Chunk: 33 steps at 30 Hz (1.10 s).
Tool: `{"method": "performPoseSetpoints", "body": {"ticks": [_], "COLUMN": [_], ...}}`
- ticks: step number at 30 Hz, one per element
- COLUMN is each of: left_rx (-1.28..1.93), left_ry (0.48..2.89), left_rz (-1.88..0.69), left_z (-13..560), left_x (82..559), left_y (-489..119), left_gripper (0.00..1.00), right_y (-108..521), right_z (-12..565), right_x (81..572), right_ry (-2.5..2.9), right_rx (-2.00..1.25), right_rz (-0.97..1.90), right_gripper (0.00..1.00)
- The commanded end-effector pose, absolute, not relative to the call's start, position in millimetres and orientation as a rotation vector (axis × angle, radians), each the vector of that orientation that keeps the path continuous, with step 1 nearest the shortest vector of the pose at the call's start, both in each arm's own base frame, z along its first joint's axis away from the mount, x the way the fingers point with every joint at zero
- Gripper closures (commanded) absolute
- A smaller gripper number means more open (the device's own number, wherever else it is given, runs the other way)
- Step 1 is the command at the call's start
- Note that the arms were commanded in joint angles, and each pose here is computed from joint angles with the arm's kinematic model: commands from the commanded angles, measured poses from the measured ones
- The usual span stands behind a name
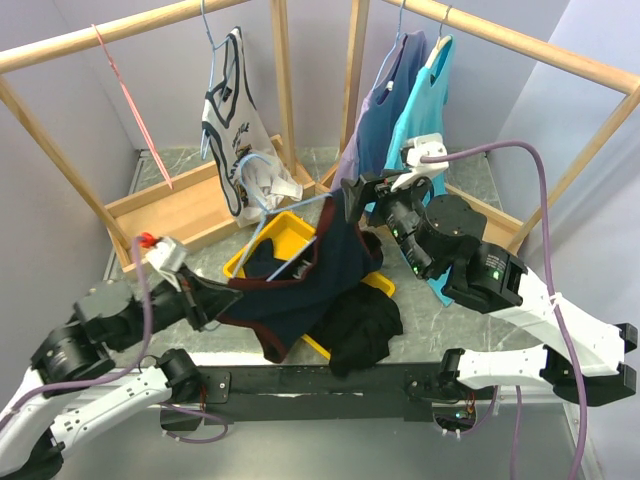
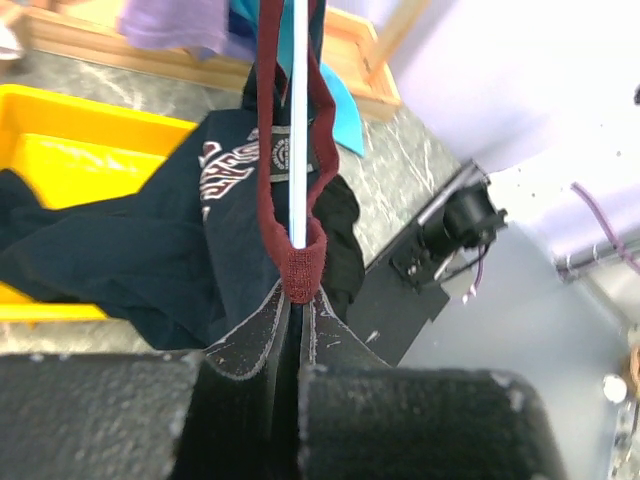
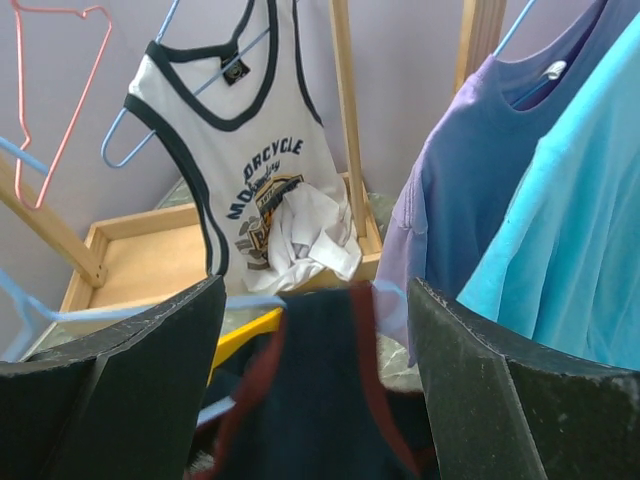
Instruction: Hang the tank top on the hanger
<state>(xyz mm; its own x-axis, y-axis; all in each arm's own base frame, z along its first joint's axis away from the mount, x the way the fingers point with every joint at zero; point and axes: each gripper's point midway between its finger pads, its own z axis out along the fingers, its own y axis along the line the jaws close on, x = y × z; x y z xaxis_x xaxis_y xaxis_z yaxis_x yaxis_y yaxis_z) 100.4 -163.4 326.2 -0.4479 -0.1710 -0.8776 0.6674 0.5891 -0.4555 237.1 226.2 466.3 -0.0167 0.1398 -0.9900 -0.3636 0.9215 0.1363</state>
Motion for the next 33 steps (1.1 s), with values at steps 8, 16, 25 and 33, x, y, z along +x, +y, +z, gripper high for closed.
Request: {"method": "performPoseSetpoints", "body": {"ticks": [8,16,25,33], "left_rx": [0.124,-0.002,-0.083,-0.105], "left_ry": [1.774,1.846,1.913,1.897], "left_rz": [-0.898,-0.819,-0.741,-0.726], "left_z": [370.4,361.5,351.2,359.6], "left_x": [92.7,83.0,76.2,74.2], "left_y": [-91.6,-55.7,-31.6,-23.4], "left_gripper": [0.99,0.99,0.99,0.99], "right_y": [243.3,258.2,278.9,335.1], "right_z": [474.9,465.4,449.4,462.1], "right_x": [243.0,254.5,275.0,288.5], "right_ry": [1.523,1.541,1.574,1.562], "right_rx": [-0.169,-0.183,-0.196,-0.301], "right_rz": [0.431,0.433,0.457,0.561], "right_gripper": [0.18,0.18,0.18,0.18]}}
